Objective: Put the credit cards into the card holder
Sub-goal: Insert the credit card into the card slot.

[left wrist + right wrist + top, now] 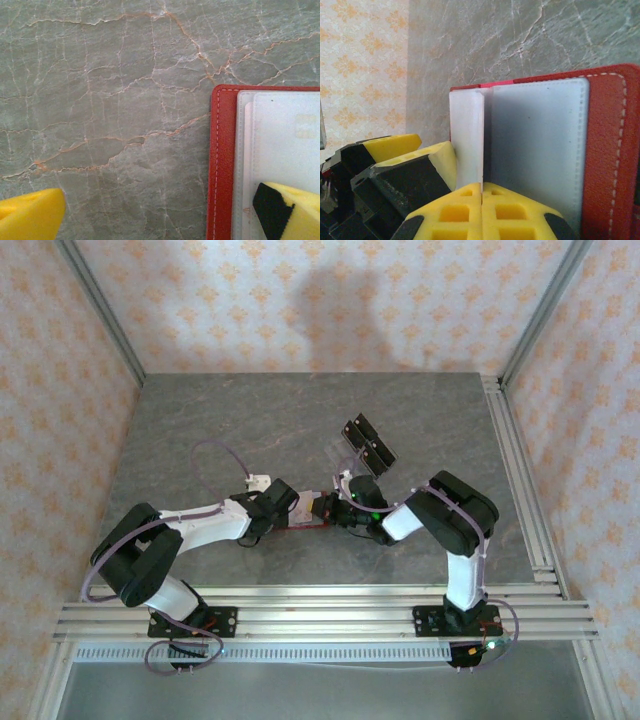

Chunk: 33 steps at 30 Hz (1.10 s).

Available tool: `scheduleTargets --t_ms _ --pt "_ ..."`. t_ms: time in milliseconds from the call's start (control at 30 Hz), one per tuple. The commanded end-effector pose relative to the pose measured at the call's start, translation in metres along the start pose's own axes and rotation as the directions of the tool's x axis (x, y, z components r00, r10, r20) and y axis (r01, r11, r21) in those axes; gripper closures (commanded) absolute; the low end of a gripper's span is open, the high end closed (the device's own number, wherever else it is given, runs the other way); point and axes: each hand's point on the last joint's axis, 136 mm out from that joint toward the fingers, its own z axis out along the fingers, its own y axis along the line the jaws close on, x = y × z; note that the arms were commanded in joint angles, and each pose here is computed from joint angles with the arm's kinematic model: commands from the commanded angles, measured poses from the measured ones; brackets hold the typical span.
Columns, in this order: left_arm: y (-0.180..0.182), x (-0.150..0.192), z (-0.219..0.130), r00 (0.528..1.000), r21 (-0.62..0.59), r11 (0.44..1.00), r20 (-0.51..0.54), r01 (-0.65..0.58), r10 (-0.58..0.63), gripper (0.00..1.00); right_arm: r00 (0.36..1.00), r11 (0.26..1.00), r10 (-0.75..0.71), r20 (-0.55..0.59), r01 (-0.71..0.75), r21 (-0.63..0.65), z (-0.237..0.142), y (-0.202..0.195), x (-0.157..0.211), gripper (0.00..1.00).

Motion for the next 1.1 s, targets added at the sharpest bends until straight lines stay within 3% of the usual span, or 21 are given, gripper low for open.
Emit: scheduleTargets --t_ms 0,467,1067 --pt "0.023 0.026 0.011 0.996 -0.092 0.994 -0.075 -0.059 0.053 0.00 1.000 1.000 0.002 -0.027 -0.003 -0.025 0.004 -0.001 0.009 1.00" --pt "0.022 0.025 0.011 0.996 -0.092 0.994 -0.074 -0.058 0.051 0.00 0.998 1.000 0.012 -0.054 -0.012 0.004 -0.003 -0.015 0.022 1.00" --pt "0.022 0.027 0.011 0.996 -0.088 0.994 -0.079 -0.058 0.051 0.00 0.993 1.000 -0.003 -0.118 0.005 0.018 0.016 -0.011 0.017 1.00"
